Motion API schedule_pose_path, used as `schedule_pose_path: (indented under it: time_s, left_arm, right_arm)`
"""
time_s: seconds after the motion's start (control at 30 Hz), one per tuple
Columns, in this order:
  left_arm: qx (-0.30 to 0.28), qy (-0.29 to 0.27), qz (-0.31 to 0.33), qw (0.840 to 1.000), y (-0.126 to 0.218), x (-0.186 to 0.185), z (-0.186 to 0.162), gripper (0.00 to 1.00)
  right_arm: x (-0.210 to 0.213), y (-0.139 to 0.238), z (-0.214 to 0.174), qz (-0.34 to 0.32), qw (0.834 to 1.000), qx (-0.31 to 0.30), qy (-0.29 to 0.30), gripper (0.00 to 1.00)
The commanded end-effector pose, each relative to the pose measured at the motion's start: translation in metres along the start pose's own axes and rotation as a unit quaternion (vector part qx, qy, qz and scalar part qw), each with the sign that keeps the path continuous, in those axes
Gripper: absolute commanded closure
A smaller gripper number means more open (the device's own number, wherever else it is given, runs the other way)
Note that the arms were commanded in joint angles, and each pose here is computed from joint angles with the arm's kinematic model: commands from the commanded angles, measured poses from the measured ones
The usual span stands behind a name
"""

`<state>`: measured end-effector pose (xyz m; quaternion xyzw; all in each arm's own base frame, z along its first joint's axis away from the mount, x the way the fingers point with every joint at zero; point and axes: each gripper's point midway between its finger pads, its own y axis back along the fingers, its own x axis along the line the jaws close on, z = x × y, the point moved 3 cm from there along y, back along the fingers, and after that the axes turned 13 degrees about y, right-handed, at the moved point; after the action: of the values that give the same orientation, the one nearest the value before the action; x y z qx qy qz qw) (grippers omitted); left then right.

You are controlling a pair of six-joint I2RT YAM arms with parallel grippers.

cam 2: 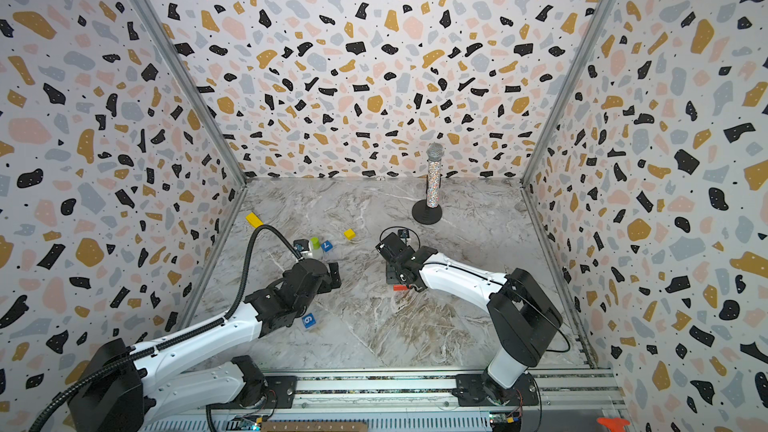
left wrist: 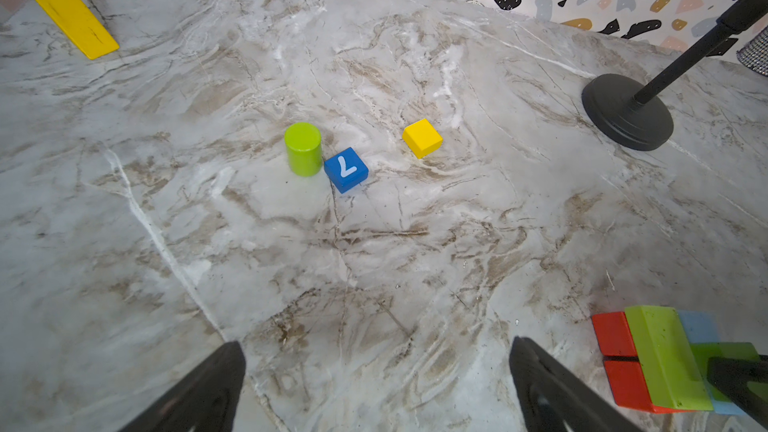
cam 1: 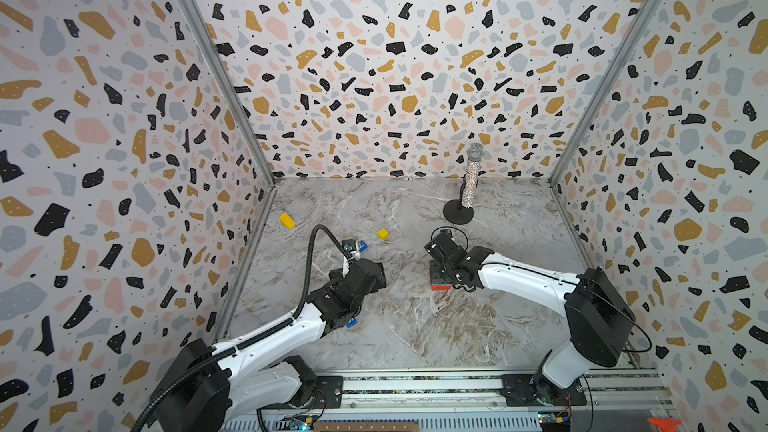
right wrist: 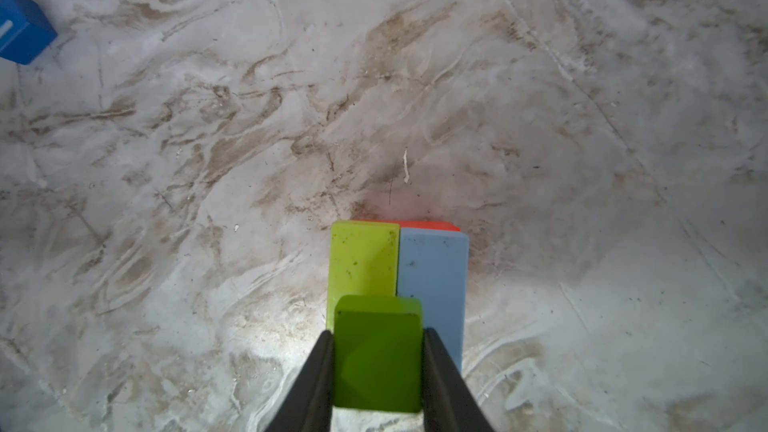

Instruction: Build the wood block tower

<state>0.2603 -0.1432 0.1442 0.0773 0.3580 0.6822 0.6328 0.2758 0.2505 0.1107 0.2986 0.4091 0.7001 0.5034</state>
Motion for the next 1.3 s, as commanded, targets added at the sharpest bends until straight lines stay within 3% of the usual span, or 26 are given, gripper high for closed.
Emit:
schedule_pose_path:
  time_s: [0.0, 1.27]
  left_arm:
    - [-0.009, -0.007, -0.006, 1.000, -0.002, -0.004, 0.002, 0.00]
    - [-0.009, -0.016, 0.000, 1.000, -0.007, -0.005, 0.000, 0.00]
  right_arm:
    - [-0.002, 0.007, 0.013, -0.004, 1.000, -0.016, -0.002, 0.77]
    - [-0.004, -0.005, 0.016, -0.001, 1.000, -0.005, 0.009, 0.77]
